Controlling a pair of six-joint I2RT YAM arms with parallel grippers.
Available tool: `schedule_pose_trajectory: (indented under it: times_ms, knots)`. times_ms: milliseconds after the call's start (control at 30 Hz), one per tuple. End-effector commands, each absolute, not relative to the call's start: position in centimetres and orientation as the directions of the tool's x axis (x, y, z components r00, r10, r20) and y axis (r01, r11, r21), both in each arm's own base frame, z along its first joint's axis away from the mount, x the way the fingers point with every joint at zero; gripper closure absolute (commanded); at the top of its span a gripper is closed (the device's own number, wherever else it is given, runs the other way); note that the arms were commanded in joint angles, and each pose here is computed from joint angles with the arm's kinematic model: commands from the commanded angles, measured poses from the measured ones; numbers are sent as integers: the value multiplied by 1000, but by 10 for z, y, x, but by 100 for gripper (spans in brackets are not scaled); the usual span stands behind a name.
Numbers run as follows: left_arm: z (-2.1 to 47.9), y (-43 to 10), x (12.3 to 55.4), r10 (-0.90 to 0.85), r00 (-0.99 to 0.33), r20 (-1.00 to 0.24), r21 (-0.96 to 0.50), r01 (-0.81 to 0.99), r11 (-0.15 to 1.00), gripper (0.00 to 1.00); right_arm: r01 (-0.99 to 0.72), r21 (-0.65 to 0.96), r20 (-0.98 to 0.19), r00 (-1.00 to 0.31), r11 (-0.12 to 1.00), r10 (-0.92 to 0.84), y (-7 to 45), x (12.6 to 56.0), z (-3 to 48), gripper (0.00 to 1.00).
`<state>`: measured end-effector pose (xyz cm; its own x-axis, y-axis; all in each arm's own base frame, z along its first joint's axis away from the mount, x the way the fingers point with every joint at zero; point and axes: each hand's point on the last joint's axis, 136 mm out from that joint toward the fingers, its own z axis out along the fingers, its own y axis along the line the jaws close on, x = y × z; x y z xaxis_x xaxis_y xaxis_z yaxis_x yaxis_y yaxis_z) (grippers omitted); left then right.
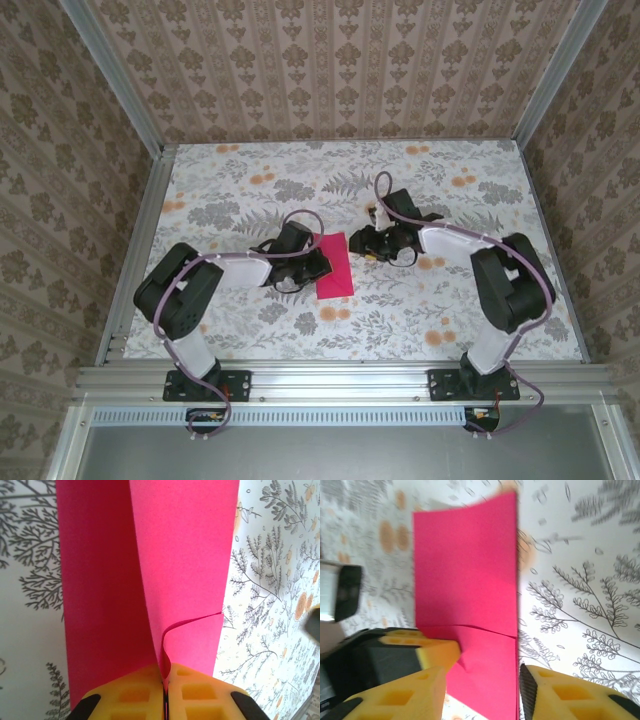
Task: Fold a paper plane with a square sheet of paper (pick it up from the middle)
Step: Turn over the paper at the center of the table.
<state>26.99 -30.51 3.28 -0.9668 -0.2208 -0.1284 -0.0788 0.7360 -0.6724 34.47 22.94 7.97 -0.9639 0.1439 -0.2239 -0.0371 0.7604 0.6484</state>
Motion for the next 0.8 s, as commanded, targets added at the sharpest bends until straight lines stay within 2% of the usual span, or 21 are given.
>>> schedule_pose_trajectory:
  times_ms: [0,167,433,633,767]
  knots:
    - [57,-305,273,-189,-962,-199,-663,-10,749,92,-4,624,-245,-951,781,191,210,341,91,51]
    - [84,-285,266,-134,-956,-262,-579,44,814,93,4,613,-299,-925,790,236,194,340,105,45]
    - [163,-213,249,81,-919,-385,-177,160,971,91,5,575,-370,-890,818,266,175,330,124,46]
    - [201,-178,259,232,-875,-424,155,182,971,90,-101,567,-489,-840,818,235,167,314,151,21]
    - [207,-179,275,331,-847,-416,353,184,917,90,-136,543,-554,-799,829,231,155,306,167,11]
